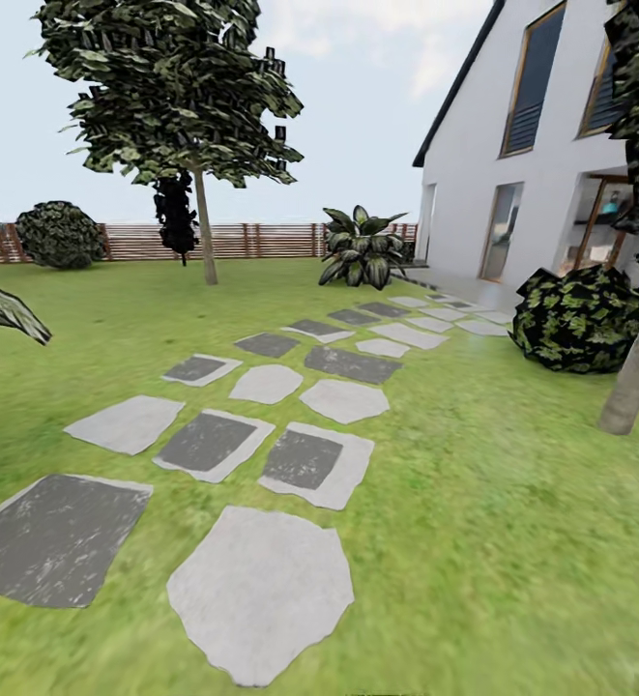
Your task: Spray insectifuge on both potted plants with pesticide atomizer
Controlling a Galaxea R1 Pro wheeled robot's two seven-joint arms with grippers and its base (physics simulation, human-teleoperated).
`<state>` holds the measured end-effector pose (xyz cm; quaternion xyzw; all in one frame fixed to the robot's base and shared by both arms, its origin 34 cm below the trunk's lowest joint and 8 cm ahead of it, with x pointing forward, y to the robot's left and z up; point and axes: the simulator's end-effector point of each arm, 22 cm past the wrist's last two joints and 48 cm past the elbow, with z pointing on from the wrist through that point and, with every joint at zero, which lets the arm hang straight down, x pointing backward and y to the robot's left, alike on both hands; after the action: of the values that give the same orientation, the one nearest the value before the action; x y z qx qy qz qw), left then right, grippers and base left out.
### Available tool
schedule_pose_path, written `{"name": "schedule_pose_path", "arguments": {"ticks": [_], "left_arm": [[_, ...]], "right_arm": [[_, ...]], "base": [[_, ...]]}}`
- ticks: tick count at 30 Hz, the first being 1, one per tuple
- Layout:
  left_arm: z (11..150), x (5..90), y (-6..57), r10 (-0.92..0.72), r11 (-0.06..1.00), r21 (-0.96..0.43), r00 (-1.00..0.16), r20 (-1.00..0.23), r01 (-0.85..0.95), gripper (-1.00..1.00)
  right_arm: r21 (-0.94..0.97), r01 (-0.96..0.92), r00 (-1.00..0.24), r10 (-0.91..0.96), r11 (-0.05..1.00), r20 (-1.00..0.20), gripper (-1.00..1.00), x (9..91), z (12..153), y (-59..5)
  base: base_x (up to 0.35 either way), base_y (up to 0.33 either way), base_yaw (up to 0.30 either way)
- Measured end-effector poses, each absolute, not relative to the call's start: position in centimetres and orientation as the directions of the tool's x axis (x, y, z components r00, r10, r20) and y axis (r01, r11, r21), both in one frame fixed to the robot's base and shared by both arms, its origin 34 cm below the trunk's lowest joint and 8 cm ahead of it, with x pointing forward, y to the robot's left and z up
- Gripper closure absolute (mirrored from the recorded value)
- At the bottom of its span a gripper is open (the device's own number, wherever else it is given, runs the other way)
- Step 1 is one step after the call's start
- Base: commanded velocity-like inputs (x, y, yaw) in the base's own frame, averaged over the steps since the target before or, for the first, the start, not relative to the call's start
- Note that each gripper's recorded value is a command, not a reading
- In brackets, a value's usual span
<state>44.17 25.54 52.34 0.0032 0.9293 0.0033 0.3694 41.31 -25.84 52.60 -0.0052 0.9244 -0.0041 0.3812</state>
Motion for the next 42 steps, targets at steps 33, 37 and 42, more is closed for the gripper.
{"name": "schedule_pose_path", "arguments": {"ticks": [33, 37, 42], "left_arm": [[52.32, 44.18, 25.58, 0.007, 1.0, 0.009, -0.727, -0.686, 0.001, -1.0], [52.33, 44.17, 25.59, 0.006, 1.0, 0.008, -0.727, -0.686, 0.0, -1.0], [52.72, 45.04, 25.68, 0.005, 1.0, 0.01, -0.718, -0.696, -0.003, -1.0]], "right_arm": [[-0.011, -0.006, -0.706, -0.012, 1.0, -0.708, -1.0, 41.54, 52.71, -25.85], [-0.011, -0.005, -0.705, -0.011, 1.0, -0.709, -1.0, 41.57, 52.75, -25.84], [-0.013, -0.004, -0.704, -0.012, 1.0, -0.71, -1.0, 41.62, 52.79, -25.9]], "base": [[-0.079, -0.21, -0.127], [-0.212, -0.198, 0.0], [-0.156, -0.119, 0.0]]}}
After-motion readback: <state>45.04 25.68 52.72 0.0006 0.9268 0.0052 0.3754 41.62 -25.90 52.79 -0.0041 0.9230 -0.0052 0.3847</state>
